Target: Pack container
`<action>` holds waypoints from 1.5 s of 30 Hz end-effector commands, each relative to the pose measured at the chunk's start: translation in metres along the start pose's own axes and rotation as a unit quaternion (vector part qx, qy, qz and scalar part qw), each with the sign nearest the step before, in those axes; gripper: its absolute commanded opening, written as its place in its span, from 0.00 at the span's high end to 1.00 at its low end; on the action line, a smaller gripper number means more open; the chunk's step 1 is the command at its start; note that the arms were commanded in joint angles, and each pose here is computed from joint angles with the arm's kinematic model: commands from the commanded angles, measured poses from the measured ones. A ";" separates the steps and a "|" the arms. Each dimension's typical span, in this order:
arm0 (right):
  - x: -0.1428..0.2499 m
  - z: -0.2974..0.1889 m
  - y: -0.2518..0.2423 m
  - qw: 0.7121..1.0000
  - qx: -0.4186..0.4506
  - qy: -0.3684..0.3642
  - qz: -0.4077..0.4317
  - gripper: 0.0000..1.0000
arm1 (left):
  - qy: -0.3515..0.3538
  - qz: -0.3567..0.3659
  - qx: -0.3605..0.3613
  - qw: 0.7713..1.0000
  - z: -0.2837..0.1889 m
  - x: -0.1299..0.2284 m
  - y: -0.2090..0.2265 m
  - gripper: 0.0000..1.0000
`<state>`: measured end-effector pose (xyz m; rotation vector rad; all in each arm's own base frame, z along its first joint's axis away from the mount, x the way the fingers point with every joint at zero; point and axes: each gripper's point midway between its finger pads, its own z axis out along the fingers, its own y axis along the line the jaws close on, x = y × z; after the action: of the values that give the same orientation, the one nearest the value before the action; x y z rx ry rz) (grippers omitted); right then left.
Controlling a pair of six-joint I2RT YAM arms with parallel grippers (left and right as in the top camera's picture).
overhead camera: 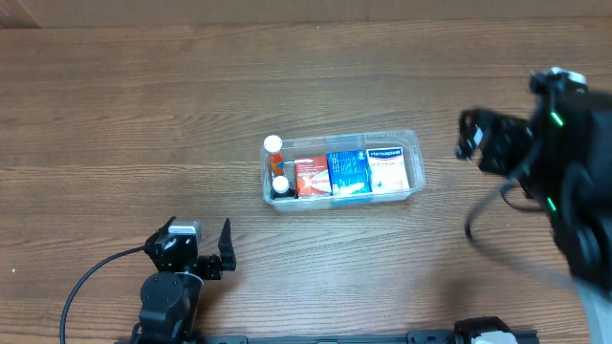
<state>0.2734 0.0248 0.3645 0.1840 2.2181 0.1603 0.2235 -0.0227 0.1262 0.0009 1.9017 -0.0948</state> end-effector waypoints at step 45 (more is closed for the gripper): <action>0.245 0.109 -0.040 0.990 -0.073 -0.080 -0.094 0.00 | -0.006 -0.008 0.003 1.000 0.000 -0.001 -0.001 0.00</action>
<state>0.2094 0.0362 0.1059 -0.0864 2.0404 0.1871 0.2236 -0.0228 0.1259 0.0013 1.9010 -0.0957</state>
